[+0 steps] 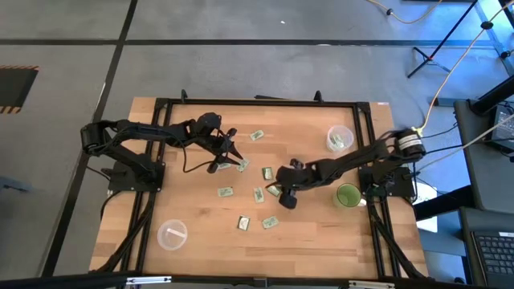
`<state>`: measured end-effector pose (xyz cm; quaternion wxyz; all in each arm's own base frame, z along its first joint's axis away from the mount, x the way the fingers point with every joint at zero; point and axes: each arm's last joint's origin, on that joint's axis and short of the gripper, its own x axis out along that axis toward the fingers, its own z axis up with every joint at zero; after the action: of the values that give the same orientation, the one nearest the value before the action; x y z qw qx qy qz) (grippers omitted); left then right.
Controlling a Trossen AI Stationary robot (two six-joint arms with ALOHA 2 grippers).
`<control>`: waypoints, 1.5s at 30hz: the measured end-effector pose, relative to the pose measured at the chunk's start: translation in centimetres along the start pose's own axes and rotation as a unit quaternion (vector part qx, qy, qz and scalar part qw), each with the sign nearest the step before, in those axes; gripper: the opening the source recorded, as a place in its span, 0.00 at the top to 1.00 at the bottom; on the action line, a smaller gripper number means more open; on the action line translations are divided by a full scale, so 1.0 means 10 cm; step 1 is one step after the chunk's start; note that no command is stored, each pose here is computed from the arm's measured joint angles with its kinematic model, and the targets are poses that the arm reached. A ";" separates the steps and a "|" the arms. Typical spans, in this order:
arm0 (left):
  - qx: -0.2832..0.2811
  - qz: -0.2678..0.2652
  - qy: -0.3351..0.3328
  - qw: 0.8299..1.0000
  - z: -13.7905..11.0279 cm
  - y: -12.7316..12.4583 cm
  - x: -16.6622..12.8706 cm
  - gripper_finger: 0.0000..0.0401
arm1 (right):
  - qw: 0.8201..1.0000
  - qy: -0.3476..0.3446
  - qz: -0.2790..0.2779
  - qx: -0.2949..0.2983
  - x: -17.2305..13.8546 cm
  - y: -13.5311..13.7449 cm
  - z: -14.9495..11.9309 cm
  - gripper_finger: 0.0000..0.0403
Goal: Pick and place items into bin
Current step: Put the green stevia packet into the bottom white bin
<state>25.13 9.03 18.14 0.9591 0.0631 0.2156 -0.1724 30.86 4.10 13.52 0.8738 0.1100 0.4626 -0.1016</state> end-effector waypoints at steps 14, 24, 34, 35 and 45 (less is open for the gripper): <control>0.009 0.000 0.000 1.000 0.00 0.00 0.00 0.75 | 1.000 0.017 -0.002 0.005 0.07 0.11 -0.10 0.73; 0.009 0.000 0.000 1.000 0.00 0.00 0.00 0.75 | 0.999 0.037 -0.022 0.013 0.22 0.09 -0.17 0.85; 0.009 0.000 0.000 1.000 0.00 0.00 0.00 0.75 | 0.999 0.040 -0.020 0.025 0.23 0.09 -0.18 0.98; 0.009 0.000 0.000 1.000 0.00 0.00 0.00 0.75 | 0.999 0.040 -0.020 0.027 0.23 0.09 -0.18 0.99; 0.075 0.000 -0.003 0.997 0.01 -0.01 0.01 0.75 | 1.000 -0.004 0.007 0.010 -0.10 0.13 0.03 1.00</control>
<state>25.22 8.91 18.20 0.9521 0.1345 0.1995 -0.1885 30.92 5.36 14.65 0.8753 0.1221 0.4570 -0.1005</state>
